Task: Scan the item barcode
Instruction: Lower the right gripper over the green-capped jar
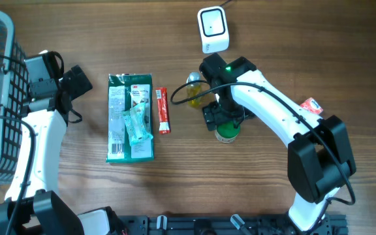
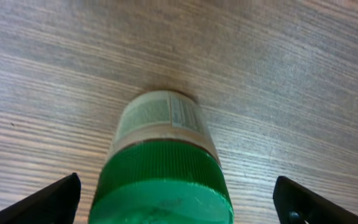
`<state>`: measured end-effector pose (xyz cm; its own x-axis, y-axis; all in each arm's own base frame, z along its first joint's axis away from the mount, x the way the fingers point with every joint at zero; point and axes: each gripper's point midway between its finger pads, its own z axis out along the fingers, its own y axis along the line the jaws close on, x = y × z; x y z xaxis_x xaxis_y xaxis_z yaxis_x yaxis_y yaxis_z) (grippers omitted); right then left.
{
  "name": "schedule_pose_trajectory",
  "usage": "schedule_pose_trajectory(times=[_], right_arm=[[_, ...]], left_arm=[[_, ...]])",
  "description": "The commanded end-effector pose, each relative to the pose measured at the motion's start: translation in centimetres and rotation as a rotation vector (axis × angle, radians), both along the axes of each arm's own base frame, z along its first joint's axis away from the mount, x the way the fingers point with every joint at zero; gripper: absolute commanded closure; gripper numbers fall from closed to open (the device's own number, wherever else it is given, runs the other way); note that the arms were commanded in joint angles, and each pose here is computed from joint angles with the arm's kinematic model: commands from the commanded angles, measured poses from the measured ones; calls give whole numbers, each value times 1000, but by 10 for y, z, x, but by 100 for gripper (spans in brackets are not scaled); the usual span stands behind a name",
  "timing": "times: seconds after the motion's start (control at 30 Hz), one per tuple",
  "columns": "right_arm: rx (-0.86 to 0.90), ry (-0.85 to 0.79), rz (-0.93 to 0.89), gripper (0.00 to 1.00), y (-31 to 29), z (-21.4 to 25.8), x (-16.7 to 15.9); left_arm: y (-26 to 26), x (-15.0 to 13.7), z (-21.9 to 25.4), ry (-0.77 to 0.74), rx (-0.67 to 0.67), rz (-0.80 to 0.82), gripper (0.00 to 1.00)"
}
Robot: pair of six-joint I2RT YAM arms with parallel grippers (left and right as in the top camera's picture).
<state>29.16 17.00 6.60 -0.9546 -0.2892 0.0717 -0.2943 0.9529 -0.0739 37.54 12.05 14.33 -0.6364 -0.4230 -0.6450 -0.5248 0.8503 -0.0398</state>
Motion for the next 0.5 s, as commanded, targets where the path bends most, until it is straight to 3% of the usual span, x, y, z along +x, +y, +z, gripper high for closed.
schedule_pose_trajectory(times=[0.0, 0.2, 0.33, 0.37, 0.43, 0.47], right_arm=[[0, 20, -91, 0, 2, 1, -4], [77, -101, -283, 0, 3, 71, 4], [143, -76, -335, 1, 7, 84, -5], [110, -52, -355, 26, 1, 79, -12], [87, -51, -459, 15, -2, 69, -14], [88, -49, -489, 14, -1, 62, -15]], left_arm=[[2, 2, 10, -22, 12, -6, 0], [2, 2, 10, -22, 12, -6, 0], [2, 2, 10, -22, 12, -6, 0], [2, 2, 10, -22, 12, -6, 0], [2, 2, 10, -22, 12, -6, 0], [2, 2, 10, -22, 12, -6, 0]])
